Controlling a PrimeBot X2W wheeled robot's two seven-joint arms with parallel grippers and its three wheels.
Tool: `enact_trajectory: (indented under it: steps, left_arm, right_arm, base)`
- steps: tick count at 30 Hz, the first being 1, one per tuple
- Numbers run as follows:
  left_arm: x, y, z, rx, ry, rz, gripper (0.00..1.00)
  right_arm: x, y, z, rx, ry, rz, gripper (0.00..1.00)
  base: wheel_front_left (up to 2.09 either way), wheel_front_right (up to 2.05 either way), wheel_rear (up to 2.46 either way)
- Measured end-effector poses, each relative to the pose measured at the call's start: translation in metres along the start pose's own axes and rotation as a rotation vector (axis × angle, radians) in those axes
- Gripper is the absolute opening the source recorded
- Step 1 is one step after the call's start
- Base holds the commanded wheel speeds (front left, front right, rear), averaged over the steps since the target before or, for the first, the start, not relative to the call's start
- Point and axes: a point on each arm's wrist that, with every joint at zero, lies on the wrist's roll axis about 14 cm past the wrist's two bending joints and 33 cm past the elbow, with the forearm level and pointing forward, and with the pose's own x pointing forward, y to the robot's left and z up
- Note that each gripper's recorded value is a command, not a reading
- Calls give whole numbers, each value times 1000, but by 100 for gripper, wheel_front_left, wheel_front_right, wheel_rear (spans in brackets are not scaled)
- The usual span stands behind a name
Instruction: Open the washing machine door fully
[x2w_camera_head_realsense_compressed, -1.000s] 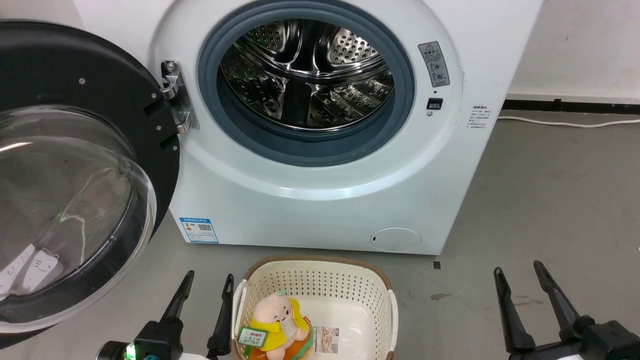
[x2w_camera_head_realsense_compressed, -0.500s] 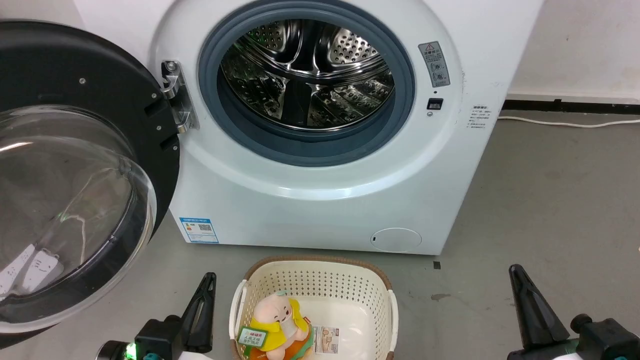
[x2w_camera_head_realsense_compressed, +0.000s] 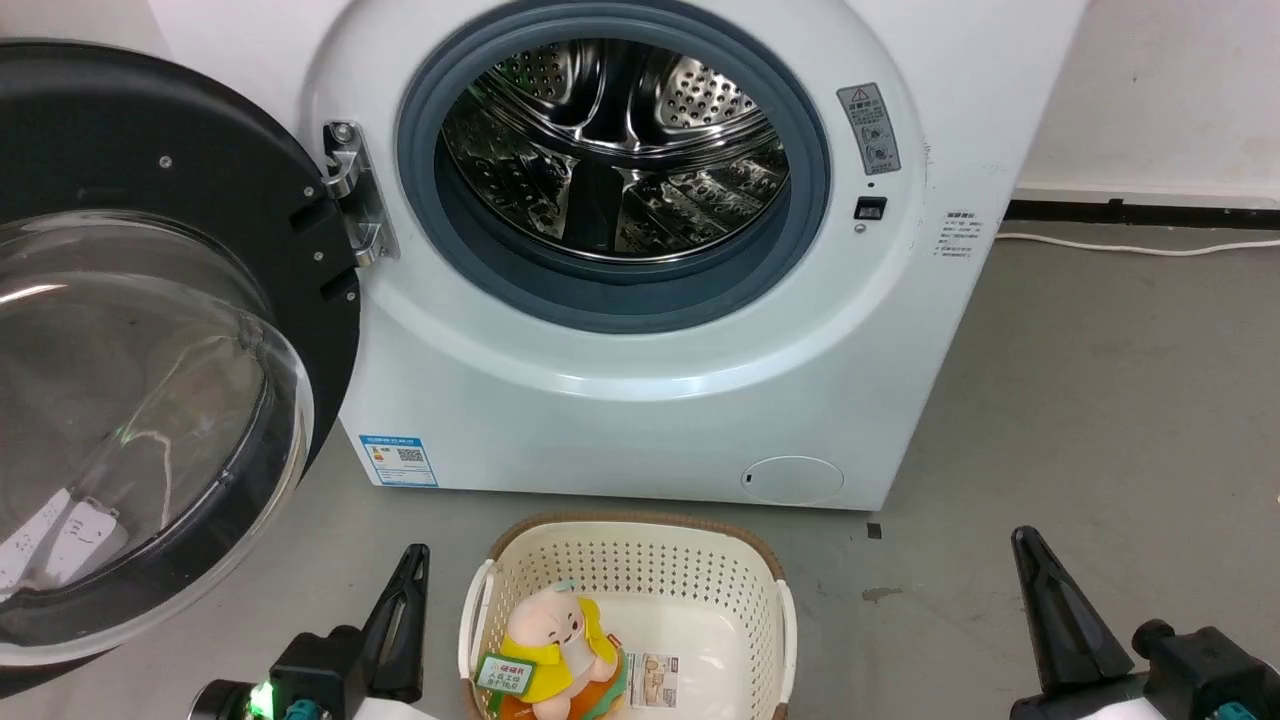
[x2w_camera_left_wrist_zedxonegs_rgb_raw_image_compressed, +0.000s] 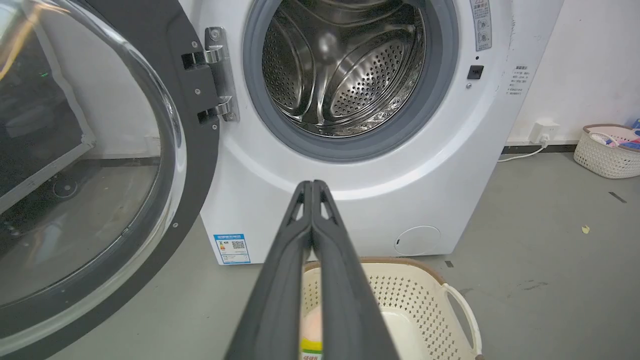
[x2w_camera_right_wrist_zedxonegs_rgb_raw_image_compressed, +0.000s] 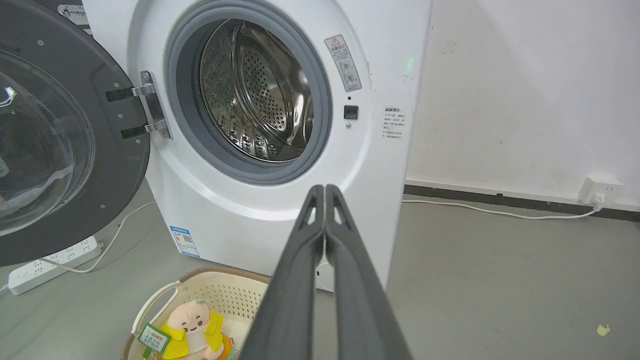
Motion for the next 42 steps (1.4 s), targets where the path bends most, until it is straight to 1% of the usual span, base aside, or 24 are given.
enact_trajectory:
  steps: [42]
  left_arm:
    - [6,9,6,28,32,41,0]
  right_arm:
    - [9,5,-6,-28,67,19,0]
  base:
    - [0,0,0]
